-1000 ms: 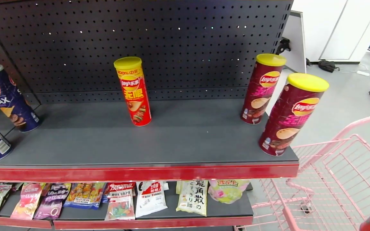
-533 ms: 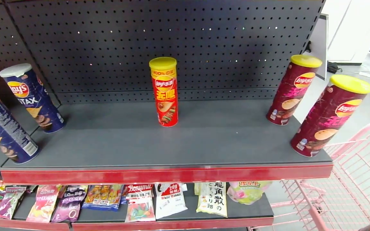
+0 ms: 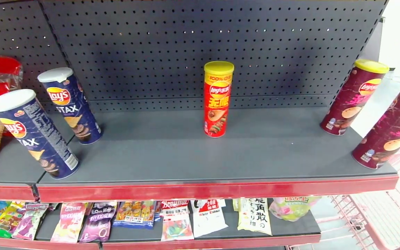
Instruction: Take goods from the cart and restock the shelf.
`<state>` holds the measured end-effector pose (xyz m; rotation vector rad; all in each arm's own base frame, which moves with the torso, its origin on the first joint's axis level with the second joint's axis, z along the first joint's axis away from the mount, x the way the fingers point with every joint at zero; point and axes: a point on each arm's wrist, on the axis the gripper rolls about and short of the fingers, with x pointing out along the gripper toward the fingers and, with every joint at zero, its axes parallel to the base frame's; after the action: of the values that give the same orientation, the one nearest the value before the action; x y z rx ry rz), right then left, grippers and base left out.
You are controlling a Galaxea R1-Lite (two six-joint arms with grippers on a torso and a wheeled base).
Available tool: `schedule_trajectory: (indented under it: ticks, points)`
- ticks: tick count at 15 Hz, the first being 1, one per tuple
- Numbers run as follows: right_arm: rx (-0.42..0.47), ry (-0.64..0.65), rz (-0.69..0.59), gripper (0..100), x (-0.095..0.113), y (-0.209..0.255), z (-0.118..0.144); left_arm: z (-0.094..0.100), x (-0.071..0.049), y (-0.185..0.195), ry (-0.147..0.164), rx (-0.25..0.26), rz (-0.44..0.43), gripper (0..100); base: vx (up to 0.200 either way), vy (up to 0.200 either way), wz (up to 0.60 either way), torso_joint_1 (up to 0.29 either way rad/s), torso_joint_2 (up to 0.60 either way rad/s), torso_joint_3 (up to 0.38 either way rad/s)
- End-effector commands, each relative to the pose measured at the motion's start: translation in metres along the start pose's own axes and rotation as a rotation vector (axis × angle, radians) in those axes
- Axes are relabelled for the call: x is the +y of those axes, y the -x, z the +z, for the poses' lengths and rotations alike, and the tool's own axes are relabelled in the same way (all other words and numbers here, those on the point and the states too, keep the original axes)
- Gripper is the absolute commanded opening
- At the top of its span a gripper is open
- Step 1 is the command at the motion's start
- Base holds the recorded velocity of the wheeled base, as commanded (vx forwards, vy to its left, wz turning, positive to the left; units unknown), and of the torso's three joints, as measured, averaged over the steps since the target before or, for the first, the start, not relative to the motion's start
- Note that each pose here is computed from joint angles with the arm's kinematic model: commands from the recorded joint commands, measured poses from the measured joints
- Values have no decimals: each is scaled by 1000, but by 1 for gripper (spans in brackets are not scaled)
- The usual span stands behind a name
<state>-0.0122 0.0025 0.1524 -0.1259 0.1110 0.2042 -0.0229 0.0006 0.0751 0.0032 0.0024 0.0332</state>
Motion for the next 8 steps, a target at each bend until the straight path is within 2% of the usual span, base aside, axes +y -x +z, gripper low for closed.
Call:
schedule_trajectory:
  ticks: [1,3,8]
  points:
    - [-6,1,1,0,0,1,-2,0,0,0,0,1,1,100,0,0,0,0,0,0]
    - [-4,2,7,0,1,1,-3,0,0,0,0,1,1,100,0,0,0,0,0,0]
    - [-2,2,18,0,1,1,-4,0,0,0,0,1,1,100,200,0,0,-2,0,4]
